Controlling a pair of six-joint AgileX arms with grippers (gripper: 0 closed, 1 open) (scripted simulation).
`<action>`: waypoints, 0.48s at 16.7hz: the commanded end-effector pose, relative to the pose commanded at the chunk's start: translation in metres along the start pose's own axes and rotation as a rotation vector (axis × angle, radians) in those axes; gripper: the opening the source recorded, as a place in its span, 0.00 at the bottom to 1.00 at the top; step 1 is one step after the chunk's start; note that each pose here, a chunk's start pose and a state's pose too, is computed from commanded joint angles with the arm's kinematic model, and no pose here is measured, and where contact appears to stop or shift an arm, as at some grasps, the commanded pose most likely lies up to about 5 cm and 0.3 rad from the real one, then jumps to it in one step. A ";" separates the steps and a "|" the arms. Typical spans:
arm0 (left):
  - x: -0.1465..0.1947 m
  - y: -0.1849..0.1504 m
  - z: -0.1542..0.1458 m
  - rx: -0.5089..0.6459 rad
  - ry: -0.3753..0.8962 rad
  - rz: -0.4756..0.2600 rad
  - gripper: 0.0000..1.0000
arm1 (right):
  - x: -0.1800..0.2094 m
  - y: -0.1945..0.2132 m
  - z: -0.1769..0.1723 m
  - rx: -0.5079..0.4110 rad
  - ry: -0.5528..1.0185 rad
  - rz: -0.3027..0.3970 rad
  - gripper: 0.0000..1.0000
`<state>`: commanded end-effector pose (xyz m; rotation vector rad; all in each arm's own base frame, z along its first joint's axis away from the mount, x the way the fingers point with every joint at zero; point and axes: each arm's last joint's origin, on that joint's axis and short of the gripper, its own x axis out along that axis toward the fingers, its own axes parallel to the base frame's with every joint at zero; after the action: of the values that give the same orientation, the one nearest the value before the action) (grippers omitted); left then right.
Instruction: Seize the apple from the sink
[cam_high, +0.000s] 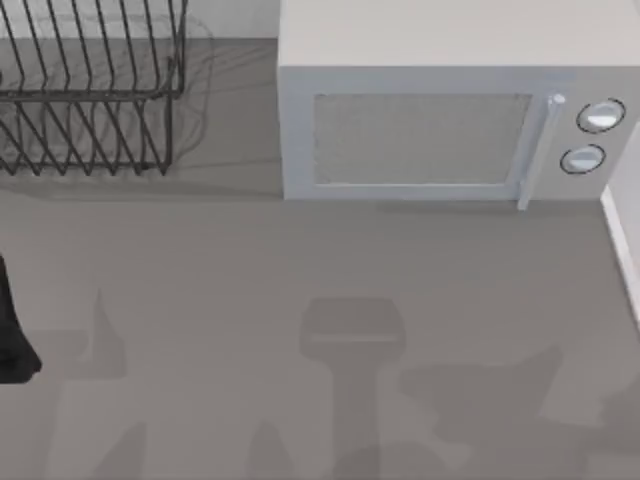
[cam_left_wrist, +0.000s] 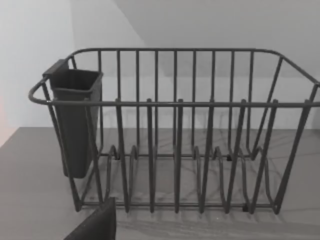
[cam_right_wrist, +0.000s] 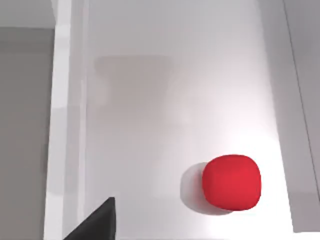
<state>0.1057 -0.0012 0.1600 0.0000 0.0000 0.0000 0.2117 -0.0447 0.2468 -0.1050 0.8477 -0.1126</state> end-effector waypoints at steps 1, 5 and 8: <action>0.000 0.000 0.000 0.000 0.000 0.000 1.00 | 0.013 -0.007 0.011 -0.004 0.085 0.006 1.00; 0.000 0.000 0.000 0.000 0.000 0.000 1.00 | 0.078 -0.035 0.039 -0.009 0.396 0.053 1.00; 0.000 0.000 0.000 0.000 0.000 0.000 1.00 | 0.123 -0.053 0.043 -0.004 0.572 0.099 1.00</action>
<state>0.1057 -0.0012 0.1600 0.0000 0.0000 0.0000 0.3218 -0.1121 0.1905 -0.0334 1.4219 -0.0472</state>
